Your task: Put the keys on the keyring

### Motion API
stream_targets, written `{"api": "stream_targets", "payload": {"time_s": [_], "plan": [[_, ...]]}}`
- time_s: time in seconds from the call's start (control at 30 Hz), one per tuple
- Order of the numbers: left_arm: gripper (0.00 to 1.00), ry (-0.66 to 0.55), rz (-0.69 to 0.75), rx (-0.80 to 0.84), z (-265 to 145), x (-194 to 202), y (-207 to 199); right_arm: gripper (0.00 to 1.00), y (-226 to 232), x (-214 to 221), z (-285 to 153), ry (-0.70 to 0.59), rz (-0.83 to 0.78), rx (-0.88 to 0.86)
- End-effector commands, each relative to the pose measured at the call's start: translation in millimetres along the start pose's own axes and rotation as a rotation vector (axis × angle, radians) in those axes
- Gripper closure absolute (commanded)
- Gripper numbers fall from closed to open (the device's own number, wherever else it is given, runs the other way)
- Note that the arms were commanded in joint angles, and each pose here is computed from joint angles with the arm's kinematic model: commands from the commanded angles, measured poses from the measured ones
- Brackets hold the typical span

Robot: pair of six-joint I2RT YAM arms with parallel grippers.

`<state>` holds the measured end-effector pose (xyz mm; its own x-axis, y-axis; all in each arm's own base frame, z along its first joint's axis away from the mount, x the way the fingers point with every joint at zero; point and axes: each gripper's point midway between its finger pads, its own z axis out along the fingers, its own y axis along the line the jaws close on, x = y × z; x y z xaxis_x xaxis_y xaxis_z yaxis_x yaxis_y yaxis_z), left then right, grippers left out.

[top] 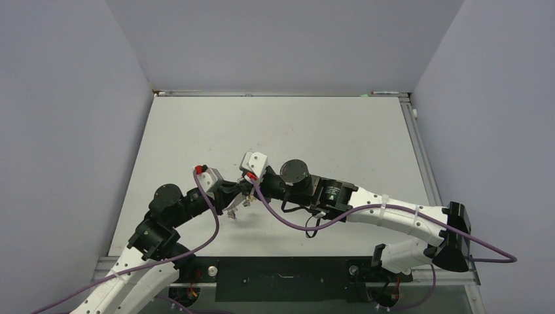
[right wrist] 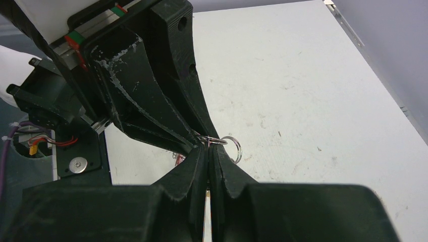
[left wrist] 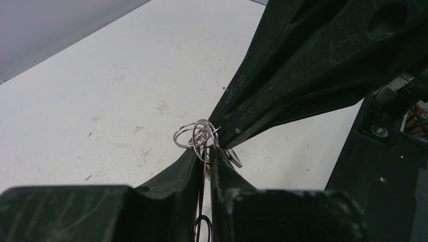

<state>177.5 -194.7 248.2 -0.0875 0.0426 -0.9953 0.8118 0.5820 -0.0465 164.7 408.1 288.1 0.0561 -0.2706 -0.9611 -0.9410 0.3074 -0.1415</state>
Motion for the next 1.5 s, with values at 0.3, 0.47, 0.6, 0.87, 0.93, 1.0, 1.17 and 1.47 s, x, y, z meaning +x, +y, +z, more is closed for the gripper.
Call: {"api": "stream_targets", "payload": {"time_s": [0.3,0.47,0.6,0.87,0.93,1.0,1.17,1.47], "plan": [[1.00,-0.095,0.031,0.045,-1.1,-29.2,-9.0,0.95,-20.2,-32.9,-15.0,-0.079,-0.008,0.059],[1.00,-0.095,0.033,0.046,-1.2,-29.2,-9.0,0.95,-24.6,-29.5,-15.4,-0.067,-0.006,0.071],[1.00,-0.097,0.035,0.051,-1.4,-29.7,-10.1,0.95,-24.3,-26.3,-13.2,-0.055,0.001,0.062],[1.00,-0.114,0.042,0.098,-2.7,-32.8,-18.7,0.94,-25.0,-23.0,-9.5,-0.021,0.022,0.017],[1.00,-0.119,0.043,0.106,-3.4,-33.8,-20.4,0.94,-26.9,-19.5,-8.2,-0.008,0.028,0.020],[1.00,-0.122,0.045,0.115,-3.8,-34.3,-21.9,0.93,-27.7,-19.0,-8.1,-0.005,0.034,0.017],[1.00,-0.134,0.049,0.131,-5.1,-36.5,-25.1,0.84,-28.7,-15.4,-7.2,0.014,0.051,0.007],[1.00,-0.134,0.047,0.131,-5.3,-36.6,-25.3,0.63,-30.3,-15.2,-14.8,0.023,0.043,0.003]]}}
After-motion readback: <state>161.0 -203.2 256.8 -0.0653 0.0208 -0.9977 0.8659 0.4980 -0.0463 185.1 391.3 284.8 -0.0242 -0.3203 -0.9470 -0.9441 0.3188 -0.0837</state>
